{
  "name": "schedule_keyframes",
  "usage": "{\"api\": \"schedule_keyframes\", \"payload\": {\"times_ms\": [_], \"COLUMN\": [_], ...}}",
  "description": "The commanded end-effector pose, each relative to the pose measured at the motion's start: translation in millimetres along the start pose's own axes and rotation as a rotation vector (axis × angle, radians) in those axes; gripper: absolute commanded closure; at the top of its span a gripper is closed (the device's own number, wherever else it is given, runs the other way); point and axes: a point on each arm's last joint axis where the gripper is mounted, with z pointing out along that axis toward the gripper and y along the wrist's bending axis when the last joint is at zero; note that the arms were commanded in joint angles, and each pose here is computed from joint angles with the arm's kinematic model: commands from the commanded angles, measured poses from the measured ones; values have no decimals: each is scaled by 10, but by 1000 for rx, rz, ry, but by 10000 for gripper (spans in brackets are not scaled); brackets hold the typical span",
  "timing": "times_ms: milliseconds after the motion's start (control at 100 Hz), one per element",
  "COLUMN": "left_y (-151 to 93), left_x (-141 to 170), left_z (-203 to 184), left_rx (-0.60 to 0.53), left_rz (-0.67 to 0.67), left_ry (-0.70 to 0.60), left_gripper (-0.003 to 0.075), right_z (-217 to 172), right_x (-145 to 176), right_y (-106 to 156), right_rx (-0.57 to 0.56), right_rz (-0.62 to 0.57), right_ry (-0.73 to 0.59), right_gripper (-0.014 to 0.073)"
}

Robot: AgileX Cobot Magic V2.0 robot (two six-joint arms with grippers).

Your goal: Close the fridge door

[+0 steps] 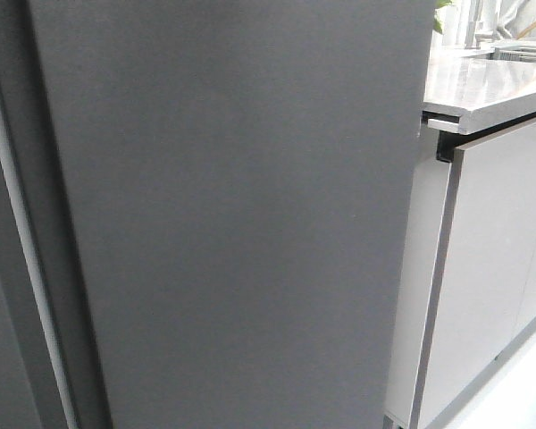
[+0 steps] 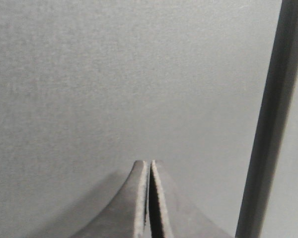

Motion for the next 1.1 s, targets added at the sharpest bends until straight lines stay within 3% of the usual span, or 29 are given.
{"api": "schedule_keyframes", "payload": {"times_ms": [0,270,640,1090], "left_y": [0,0,0,0], "left_x": [38,38,38,38], "left_z": [19,19,19,19], "left_rx": [10,10,10,10], "left_rz": [-6,-6,-6,-6], "left_ry": [-29,-29,-29,-29], "left_gripper": [741,741,741,741], "right_z": [-150,-463,-1375,-2342], "right_x": [-289,-168,-187,55], "right_y": [-3,-312,-764,-929], "right_rx": [9,106,324,586], "right_rz": [-52,-70,-99,-141], "right_ry": [-146,-125,-185,-267], "right_gripper": [671,671,671,671]}}
